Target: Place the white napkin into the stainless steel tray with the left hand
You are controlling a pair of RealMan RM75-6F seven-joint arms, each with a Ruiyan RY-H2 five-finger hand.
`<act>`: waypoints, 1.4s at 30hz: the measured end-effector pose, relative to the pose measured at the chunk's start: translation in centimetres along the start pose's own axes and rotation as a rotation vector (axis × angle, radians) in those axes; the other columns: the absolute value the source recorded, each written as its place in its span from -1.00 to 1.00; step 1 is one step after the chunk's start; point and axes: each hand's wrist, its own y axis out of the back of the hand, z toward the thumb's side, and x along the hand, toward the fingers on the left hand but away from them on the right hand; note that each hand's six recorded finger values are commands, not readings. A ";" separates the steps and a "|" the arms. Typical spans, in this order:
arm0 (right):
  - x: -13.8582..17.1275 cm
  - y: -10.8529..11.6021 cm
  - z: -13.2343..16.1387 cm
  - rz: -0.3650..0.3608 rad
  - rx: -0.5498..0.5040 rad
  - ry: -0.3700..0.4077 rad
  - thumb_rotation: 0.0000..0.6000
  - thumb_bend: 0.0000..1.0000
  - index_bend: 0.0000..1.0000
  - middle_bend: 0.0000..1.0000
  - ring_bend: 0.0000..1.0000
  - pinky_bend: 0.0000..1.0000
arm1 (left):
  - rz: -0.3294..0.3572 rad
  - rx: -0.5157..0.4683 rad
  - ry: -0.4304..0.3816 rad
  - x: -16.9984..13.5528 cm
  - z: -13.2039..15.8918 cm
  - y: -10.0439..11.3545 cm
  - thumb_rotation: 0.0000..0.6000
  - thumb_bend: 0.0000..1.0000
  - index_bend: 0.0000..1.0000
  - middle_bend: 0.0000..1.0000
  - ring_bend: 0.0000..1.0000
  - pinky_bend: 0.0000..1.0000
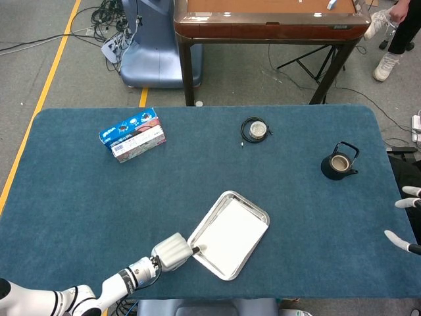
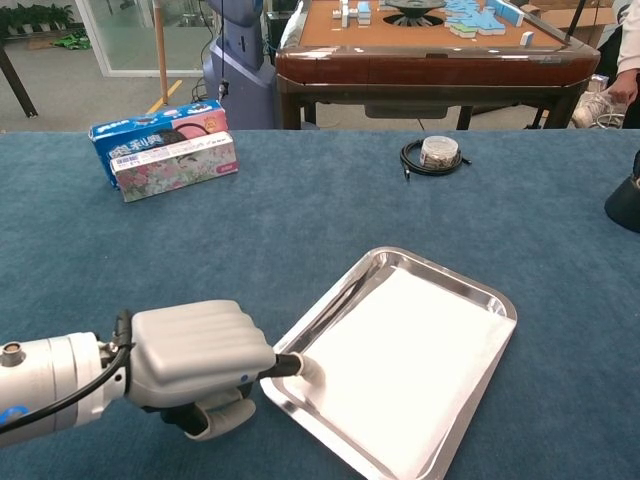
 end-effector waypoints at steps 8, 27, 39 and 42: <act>0.0 0.2 -0.1 -0.017 -0.001 -0.001 1.00 -0.93 -0.17 -0.47 -0.80 -0.61 | -0.014 0.002 0.020 0.4 -0.2 -0.2 1.00 0.16 -0.72 0.83 0.72 0.93; -0.1 0.1 -0.1 -0.019 -0.003 -0.001 1.00 -0.93 -0.17 -0.46 -0.80 -0.61 | -0.016 0.009 0.008 -0.1 0.5 0.3 1.00 0.17 -0.73 0.83 0.72 0.93; -0.1 0.3 -0.1 -0.024 -0.008 0.001 1.00 -0.93 -0.17 -0.46 -0.80 -0.61 | -0.013 0.010 0.016 -0.4 0.2 0.4 1.00 0.17 -0.73 0.83 0.72 0.93; 0.0 0.3 -0.1 -0.023 -0.011 0.002 1.00 -0.93 -0.17 -0.47 -0.80 -0.61 | -0.010 0.013 0.017 -0.6 0.1 0.5 1.00 0.17 -0.71 0.83 0.72 0.93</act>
